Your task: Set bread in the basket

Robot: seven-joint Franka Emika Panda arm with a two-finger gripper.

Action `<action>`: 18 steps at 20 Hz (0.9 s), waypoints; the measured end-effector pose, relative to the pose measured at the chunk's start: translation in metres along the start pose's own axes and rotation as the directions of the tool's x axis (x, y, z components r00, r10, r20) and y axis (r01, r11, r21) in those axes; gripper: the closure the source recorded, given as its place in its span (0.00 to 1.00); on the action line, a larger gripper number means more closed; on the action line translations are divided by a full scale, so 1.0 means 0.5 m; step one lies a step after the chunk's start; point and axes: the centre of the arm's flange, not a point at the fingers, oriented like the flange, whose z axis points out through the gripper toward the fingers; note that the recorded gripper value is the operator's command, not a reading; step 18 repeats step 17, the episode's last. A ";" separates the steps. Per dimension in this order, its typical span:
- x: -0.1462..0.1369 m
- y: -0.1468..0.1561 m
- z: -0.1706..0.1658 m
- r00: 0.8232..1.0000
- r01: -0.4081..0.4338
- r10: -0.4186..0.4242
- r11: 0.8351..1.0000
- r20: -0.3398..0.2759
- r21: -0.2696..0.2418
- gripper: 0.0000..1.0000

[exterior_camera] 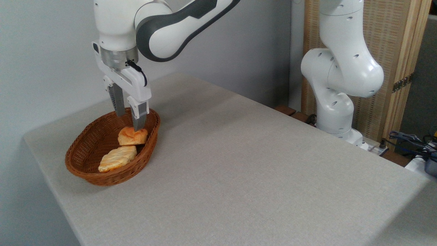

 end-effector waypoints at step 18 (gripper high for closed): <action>-0.214 -0.311 -0.205 0.977 -0.156 0.139 0.984 0.163 0.091 0.00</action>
